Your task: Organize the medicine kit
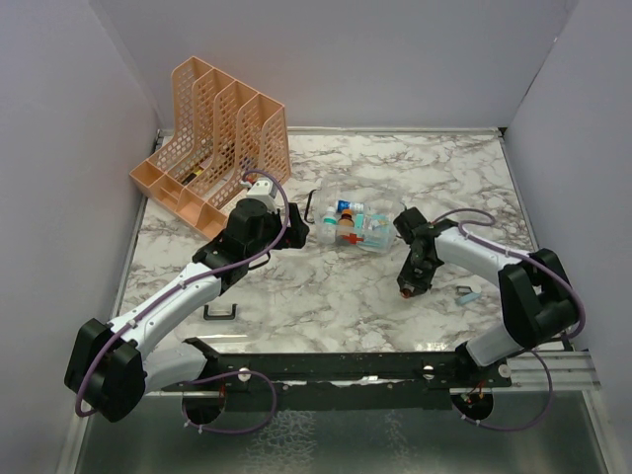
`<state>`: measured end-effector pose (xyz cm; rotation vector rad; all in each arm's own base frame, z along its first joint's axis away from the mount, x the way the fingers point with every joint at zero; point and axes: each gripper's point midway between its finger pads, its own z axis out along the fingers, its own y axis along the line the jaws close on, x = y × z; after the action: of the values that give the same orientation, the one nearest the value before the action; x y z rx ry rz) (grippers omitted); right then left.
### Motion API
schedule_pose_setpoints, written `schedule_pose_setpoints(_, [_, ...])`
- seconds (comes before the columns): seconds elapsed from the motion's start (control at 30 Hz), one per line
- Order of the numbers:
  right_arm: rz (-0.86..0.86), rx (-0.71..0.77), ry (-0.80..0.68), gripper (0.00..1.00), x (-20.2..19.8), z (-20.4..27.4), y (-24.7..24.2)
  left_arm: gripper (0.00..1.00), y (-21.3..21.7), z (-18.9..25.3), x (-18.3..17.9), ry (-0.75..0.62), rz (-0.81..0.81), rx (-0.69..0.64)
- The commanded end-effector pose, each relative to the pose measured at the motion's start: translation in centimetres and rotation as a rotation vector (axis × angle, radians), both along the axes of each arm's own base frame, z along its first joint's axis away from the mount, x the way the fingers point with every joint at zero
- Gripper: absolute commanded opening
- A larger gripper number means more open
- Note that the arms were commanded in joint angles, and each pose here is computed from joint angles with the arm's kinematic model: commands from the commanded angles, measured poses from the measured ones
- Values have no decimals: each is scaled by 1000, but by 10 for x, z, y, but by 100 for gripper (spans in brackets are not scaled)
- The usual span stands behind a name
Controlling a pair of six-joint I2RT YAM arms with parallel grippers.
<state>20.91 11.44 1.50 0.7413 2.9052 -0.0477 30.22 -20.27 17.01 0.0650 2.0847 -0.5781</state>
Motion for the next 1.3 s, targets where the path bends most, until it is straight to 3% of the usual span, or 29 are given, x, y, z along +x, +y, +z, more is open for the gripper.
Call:
schedule_pose_setpoints(0.0, [-48, -76, -121, 23, 22, 27, -14, 92, -5, 13, -1, -38, -20, -28])
schedule_pose_setpoints(0.4, [-229, -156, -315, 24, 75, 81, -85, 92, 2, 9, -4, -41, -5, -10])
schedule_pose_setpoints(0.8, [-472, -53, -318, 23, 91, 68, -179, 93, 6, 11, -6, -54, 6, -15])
schedule_pose_setpoints(1.27, [-390, -116, -332, 23, 114, 61, -206, 93, 4, 11, -5, -55, 5, -15])
